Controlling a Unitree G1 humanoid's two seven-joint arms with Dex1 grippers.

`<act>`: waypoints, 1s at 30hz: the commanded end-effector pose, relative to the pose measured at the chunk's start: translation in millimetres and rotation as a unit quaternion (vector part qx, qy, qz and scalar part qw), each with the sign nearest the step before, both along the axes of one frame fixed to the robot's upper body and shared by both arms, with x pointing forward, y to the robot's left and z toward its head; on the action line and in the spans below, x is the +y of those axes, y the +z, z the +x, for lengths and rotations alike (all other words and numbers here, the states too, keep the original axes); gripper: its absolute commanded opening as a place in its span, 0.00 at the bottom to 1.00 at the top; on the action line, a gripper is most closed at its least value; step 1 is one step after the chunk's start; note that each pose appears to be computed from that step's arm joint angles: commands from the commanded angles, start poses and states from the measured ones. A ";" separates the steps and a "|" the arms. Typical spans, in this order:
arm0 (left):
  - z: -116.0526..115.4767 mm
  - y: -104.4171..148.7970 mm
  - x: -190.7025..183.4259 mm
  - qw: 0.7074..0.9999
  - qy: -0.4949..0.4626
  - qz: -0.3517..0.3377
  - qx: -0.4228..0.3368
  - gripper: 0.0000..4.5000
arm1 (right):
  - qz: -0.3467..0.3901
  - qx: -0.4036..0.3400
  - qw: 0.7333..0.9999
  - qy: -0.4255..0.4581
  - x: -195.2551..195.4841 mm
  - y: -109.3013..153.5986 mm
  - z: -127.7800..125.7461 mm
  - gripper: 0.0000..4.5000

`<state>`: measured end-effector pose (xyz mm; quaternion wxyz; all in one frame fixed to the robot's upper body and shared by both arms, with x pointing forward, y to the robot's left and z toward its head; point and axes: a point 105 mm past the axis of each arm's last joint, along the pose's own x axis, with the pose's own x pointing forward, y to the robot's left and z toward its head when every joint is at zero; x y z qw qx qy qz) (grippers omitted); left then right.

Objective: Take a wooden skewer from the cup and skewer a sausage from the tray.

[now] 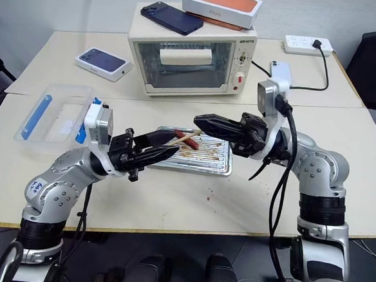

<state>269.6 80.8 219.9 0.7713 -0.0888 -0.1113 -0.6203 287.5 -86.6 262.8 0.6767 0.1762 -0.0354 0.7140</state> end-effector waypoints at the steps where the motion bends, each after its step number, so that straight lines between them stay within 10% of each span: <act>1: -1.8 9.4 -0.9 1.000 -0.003 -0.007 -0.018 0.14 | 0.010 -0.024 1.000 0.005 1.7 5.0 -7.0 0.00; 7: -1.6 9.7 0.7 1.000 0.006 -0.008 -0.019 0.01 | 0.018 0.017 1.000 -0.013 1.0 1.8 -2.2 0.00; 24: 5.9 -67.6 134.7 0.947 0.309 0.053 0.066 0.00 | -0.233 -0.126 0.925 -0.273 -133.2 -98.0 -16.0 0.95; 30: -6.1 -75.2 166.6 0.912 0.401 0.031 0.080 0.00 | -0.242 -0.151 0.903 -0.323 -135.0 -114.5 -15.1 0.99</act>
